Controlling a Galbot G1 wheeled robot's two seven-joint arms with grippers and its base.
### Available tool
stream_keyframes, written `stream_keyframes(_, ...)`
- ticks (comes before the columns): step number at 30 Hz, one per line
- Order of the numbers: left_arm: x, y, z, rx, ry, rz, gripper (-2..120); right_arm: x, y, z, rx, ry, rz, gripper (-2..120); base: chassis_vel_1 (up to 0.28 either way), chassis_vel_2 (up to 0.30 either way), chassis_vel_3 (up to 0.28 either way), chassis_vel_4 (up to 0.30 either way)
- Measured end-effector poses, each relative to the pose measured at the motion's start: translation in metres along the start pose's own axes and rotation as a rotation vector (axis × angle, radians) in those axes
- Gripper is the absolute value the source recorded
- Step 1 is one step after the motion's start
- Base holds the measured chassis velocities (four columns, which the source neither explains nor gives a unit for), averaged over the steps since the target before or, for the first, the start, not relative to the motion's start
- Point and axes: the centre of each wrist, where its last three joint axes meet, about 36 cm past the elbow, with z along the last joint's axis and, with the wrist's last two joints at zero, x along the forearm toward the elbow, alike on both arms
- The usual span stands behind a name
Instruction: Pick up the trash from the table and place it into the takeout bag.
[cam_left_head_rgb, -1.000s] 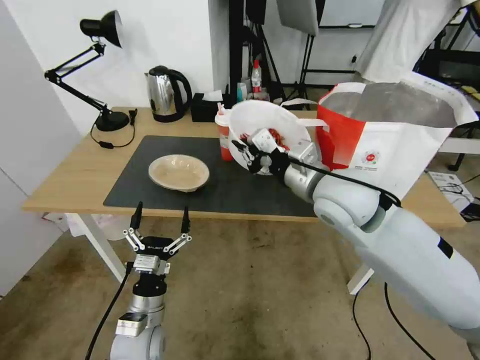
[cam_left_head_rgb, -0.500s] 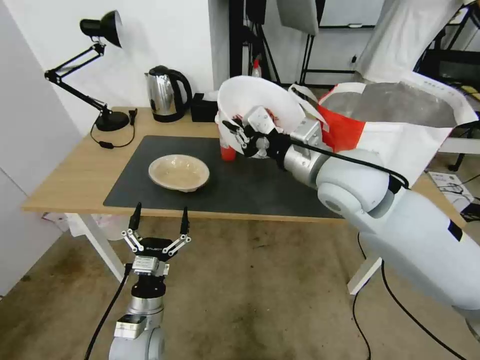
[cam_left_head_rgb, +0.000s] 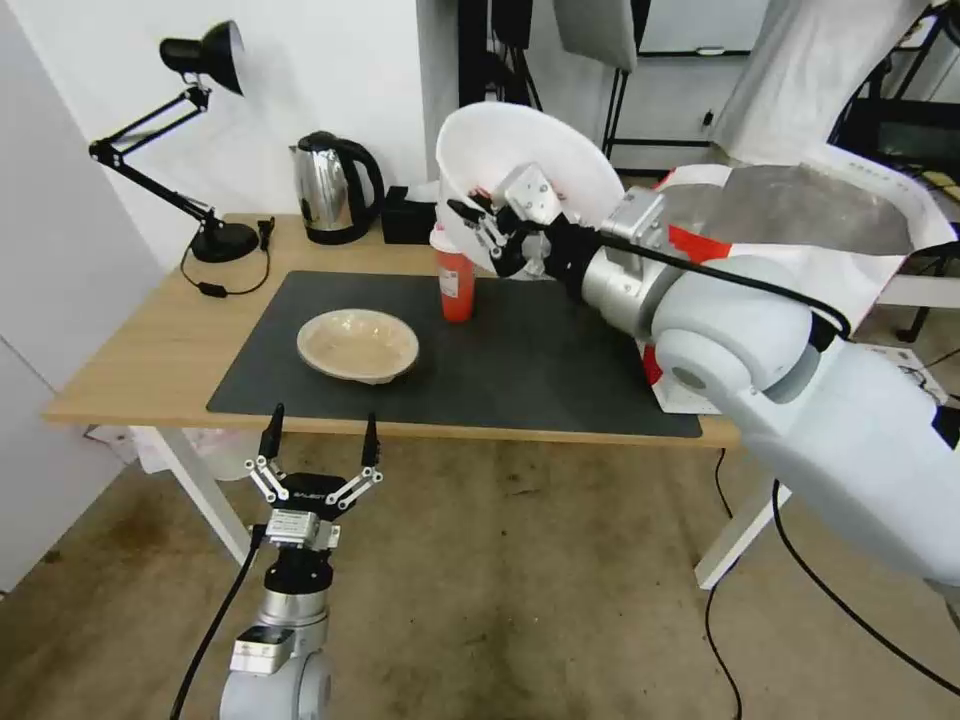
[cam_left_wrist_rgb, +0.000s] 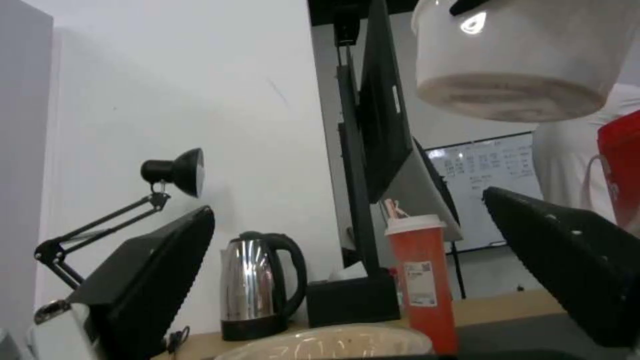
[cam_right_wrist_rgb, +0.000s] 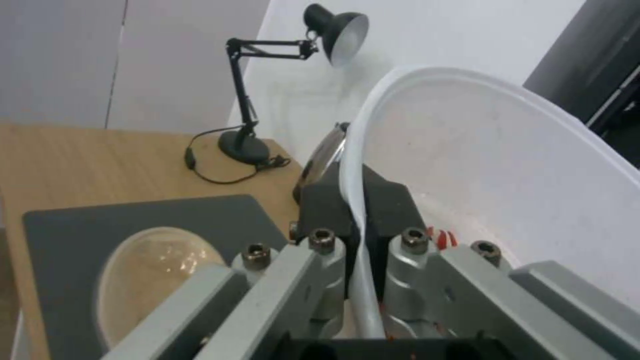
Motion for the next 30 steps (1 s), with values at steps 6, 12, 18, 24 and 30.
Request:
stream_keyframes(6,0.0,-0.001,0.001,0.002,0.001,0.0,100,0.001,-0.008,-0.004,0.009,-0.002,0.016,0,0.0,0.0,0.0,0.0)
stream_keyframes(12,0.001,-0.001,0.002,0.004,0.005,0.0,100,0.006,-0.021,-0.009,0.018,-0.009,0.051,0,0.0,0.0,0.0,0.0)
stream_keyframes(18,0.002,-0.002,0.002,0.007,0.007,0.001,100,0.014,-0.038,-0.012,0.027,-0.01,0.085,0,0.0,0.0,0.0,0.0)
stream_keyframes(24,0.001,-0.003,0.002,0.007,0.007,0.002,100,0.024,-0.054,-0.011,0.031,-0.008,0.128,0,0.0,0.0,0.0,0.0)
stream_keyframes(30,0.002,-0.002,0.002,0.007,0.008,0.002,100,0.037,-0.08,-0.008,0.032,-0.012,0.2,0,0.0,0.0,0.0,0.0)
